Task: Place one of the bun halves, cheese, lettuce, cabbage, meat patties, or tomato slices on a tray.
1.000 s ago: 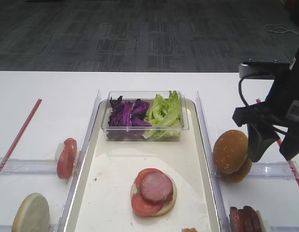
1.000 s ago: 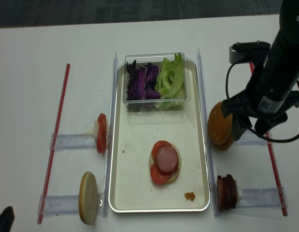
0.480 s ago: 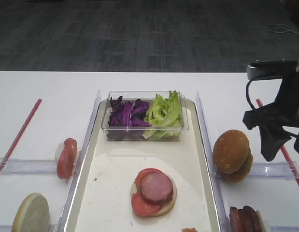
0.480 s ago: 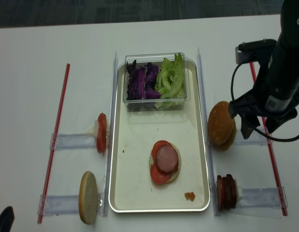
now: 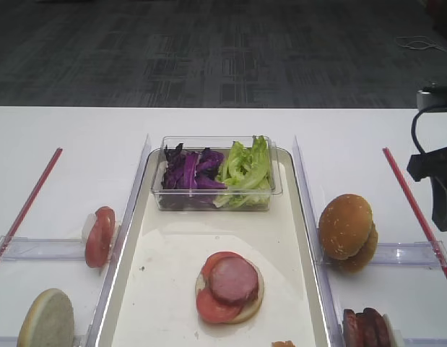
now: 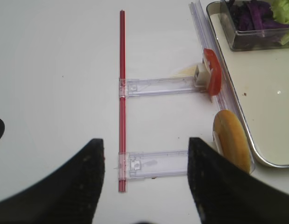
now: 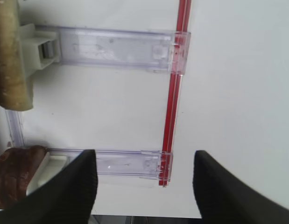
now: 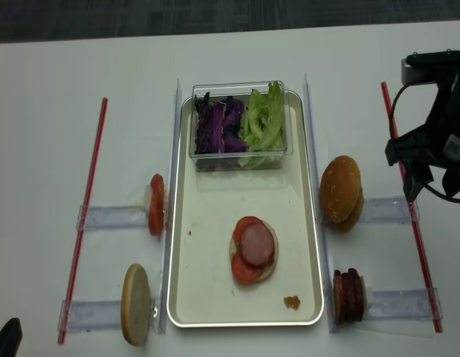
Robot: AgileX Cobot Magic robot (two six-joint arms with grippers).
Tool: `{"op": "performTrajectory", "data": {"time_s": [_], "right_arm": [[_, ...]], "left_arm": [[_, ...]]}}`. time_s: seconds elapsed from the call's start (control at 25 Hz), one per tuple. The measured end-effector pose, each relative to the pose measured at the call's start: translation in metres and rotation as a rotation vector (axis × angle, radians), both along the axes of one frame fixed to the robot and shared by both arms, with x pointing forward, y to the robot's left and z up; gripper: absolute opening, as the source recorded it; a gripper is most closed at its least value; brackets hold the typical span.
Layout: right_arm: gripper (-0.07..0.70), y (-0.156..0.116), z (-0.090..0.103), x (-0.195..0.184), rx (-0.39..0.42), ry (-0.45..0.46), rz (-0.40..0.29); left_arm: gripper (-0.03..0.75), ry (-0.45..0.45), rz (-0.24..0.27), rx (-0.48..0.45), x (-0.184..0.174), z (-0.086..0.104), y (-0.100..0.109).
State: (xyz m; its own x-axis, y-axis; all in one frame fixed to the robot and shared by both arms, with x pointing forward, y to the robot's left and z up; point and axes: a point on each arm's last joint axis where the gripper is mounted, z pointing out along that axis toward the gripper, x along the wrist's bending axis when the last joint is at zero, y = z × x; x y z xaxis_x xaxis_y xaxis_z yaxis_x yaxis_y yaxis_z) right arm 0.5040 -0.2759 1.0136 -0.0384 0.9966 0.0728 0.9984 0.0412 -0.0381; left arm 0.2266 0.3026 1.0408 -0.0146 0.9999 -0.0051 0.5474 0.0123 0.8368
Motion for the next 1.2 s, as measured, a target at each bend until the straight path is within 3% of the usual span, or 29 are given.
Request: {"op": "performTrajectory", "data": {"time_s": [0.6,1.2], "right_arm": [[0.454,-0.009,0.006,-0.014,-0.020,-0.025,0.006],[0.454,-0.008,0.061,-0.059,0.011,-0.260,-0.004]], "left_arm": [[0.410,0.001,0.000,0.000,0.000,0.000,0.000],[0.410,0.001,0.001,0.002,0.000,0.000,0.000]]}}
